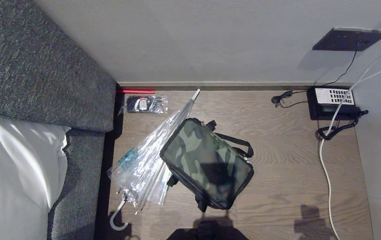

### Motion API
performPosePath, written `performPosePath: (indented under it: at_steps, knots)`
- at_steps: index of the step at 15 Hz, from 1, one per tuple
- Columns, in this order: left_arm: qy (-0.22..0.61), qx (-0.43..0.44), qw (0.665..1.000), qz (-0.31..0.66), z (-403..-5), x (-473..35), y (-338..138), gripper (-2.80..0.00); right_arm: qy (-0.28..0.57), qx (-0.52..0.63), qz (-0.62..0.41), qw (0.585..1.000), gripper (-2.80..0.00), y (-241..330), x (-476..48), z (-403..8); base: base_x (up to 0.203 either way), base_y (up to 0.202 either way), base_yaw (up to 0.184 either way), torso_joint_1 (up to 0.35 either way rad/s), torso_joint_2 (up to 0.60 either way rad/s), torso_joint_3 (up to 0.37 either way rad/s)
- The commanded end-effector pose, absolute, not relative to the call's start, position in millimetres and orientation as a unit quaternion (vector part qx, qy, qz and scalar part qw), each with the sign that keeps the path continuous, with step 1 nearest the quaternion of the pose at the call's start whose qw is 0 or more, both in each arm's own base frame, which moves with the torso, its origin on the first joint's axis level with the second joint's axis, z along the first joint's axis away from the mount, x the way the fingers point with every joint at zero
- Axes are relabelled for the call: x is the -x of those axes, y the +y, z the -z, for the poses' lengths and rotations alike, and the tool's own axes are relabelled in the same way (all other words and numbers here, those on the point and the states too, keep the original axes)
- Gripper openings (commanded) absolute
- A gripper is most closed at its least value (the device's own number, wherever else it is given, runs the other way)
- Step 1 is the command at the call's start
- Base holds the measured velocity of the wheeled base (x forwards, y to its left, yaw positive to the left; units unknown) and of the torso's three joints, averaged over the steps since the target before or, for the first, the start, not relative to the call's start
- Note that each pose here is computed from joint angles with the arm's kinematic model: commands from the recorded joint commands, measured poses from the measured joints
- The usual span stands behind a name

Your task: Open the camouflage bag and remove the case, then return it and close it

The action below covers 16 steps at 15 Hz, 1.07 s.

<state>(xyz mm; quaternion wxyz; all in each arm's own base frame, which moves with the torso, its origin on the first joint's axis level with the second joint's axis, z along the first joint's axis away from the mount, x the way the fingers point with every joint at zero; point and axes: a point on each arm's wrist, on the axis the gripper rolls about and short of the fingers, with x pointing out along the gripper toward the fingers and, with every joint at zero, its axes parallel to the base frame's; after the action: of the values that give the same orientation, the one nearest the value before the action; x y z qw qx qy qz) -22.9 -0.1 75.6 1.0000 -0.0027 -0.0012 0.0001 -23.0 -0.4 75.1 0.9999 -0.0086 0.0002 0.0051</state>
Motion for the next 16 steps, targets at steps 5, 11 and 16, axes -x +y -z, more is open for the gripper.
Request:
performPosePath:
  at_steps: [5,11,16]
  knots:
    - [-0.001,0.003,1.0,0.0,-75.8,22.8,-0.1,-2.8,-0.013,0.008,-0.005,1.0,-2.8,-0.5,25.0,-74.0,0.0,0.0,0.0,0.004,0.0,0.142]
    - [-0.001,0.003,1.0,0.0,-75.6,22.8,-0.1,-2.8,-0.013,0.008,-0.005,1.0,-2.8,-0.5,25.0,-74.0,0.0,0.0,0.0,0.003,0.0,0.203]
    - [-0.002,0.003,1.0,0.0,-75.7,22.9,-0.1,-2.8,-0.013,0.009,-0.005,1.0,-2.8,-0.5,25.0,-74.0,0.0,0.0,0.0,0.003,0.0,0.202]
